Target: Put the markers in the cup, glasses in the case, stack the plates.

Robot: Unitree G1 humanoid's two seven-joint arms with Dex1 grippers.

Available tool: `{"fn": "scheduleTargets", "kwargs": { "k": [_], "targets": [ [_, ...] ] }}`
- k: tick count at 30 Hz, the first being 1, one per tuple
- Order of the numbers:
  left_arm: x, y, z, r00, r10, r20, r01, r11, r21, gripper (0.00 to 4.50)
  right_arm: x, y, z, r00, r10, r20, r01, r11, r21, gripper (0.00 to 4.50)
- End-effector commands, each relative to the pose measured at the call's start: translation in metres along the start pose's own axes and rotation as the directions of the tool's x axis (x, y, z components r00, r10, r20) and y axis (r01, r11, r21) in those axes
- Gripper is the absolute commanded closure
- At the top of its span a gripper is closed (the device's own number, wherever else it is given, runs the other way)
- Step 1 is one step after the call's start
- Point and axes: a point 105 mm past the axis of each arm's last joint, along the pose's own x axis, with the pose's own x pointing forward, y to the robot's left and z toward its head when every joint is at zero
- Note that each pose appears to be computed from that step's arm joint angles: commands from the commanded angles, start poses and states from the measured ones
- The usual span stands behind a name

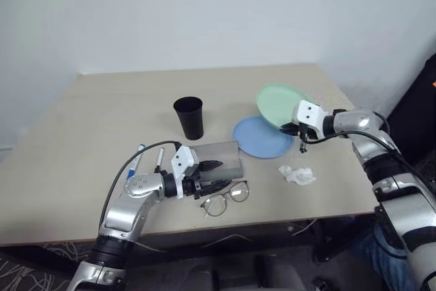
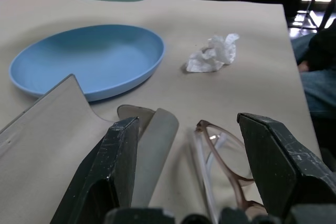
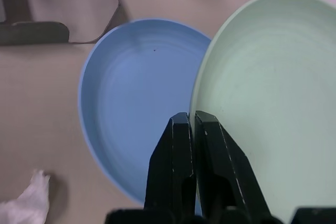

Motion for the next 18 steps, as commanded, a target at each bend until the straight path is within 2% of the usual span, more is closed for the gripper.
{"fn": "scheduleTargets", "kwargs": {
  "k": [1, 10, 11, 12, 18],
  "targets": [
    [-0.007, 0.007, 0.013, 0.999, 0.037, 0.029, -0.039, 0.998, 0.056, 1.36, 0.009, 0.001, 0.015, 0.998, 0.065, 0.019, -0.064, 0.997, -0.050, 4.48],
    [-0.010, 0.006, 0.012, 0.998, 0.051, 0.024, -0.052, 0.997, 0.054, 1.36, 0.020, 0.015, 0.012, 0.989, 0.151, 0.005, -0.150, 0.987, -0.056, 4.48],
    [-0.010, 0.006, 0.011, 0.998, 0.051, 0.023, -0.052, 0.997, 0.055, 1.36, 0.021, 0.015, 0.012, 0.988, 0.155, 0.008, -0.154, 0.986, -0.057, 4.03],
    [-0.010, 0.006, 0.011, 0.998, 0.051, 0.023, -0.052, 0.997, 0.054, 1.36, 0.021, 0.016, 0.013, 0.987, 0.160, 0.012, -0.159, 0.985, -0.060, 3.84],
    [-0.008, 0.007, 0.012, 0.999, 0.049, 0.022, -0.050, 0.997, 0.058, 1.36, 0.019, 0.022, 0.021, 0.977, 0.206, 0.046, -0.203, 0.977, -0.072, 1.86]
  ]
}}
